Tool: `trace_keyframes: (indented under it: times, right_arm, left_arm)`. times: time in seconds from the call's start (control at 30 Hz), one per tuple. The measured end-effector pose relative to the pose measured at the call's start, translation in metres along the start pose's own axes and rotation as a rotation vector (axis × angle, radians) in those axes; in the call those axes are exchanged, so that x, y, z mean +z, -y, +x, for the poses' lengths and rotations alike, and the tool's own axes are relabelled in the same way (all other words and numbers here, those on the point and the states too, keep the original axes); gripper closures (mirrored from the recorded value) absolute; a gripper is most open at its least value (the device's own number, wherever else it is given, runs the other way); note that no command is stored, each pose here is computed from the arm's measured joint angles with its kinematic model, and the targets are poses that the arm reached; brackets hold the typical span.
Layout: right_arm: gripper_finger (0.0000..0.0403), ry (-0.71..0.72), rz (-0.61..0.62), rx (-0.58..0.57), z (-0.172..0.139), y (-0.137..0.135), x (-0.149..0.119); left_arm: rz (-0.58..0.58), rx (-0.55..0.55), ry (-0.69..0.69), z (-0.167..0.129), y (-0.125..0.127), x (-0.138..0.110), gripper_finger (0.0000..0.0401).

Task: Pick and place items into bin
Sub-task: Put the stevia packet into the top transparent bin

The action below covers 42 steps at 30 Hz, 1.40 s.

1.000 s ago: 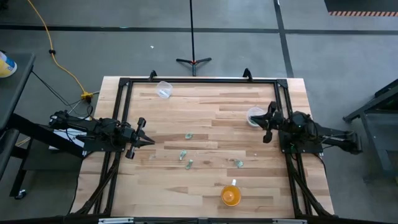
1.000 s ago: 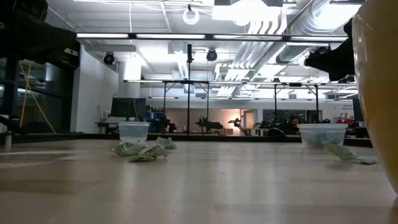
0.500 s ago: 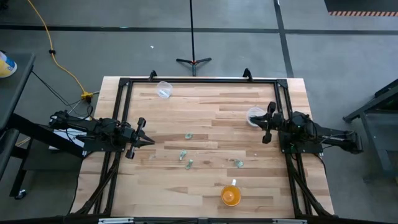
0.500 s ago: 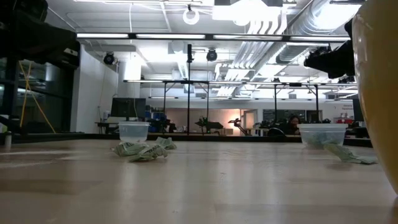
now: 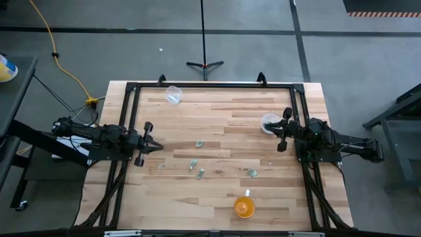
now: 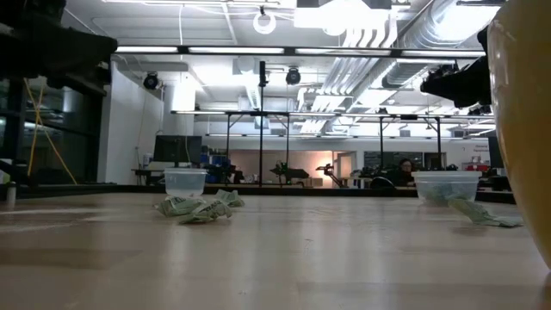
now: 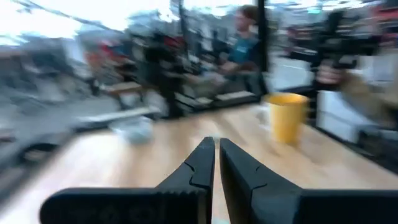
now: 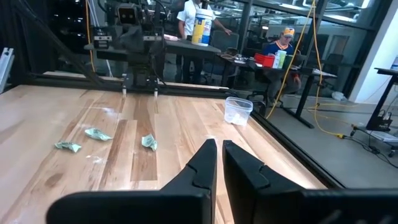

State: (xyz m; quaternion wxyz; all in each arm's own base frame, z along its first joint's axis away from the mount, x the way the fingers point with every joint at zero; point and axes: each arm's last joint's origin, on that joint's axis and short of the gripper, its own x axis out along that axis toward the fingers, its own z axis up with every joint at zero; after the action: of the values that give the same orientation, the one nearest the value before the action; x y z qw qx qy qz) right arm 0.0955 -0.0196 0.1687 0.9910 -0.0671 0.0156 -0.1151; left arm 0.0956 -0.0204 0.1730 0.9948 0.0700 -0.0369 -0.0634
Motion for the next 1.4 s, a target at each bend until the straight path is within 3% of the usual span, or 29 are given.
trace_keyframes:
  times: [0.2,0.57,0.73,0.93,1.2,1.4]
  right_arm:
    - [0.0385,-0.001,-0.003,-0.023,0.0,0.001,0.0]
    - [0.0384,-0.001,-0.003,-0.024,0.0,0.001,0.0]
    - [0.0385,-0.001,-0.003,-0.023,0.0,0.001,0.0]
    - [0.0383,-0.001,-0.003,-0.023,0.0,0.001,0.0]
    - [0.0383,-0.001,-0.003,-0.022,0.0,0.001,0.0]
    - [0.0384,-0.002,-0.025,-0.022,0.0,0.001,0.0]
  left_arm:
    - [0.045,0.204,0.04,-0.001,-0.007,0.007,0.0339]
    - [0.084,0.273,0.059,-0.002,-0.009,0.01,0.0339]
    - [0.062,0.365,0.073,-0.003,-0.012,0.012,0.0339]
    - [0.029,0.366,0.104,-0.003,-0.012,0.015,0.0333]
    - [0.002,0.372,0.159,-0.004,-0.013,0.02,0.0222]
    - [-0.104,0.375,0.25,-0.006,-0.014,0.027,0.0133]
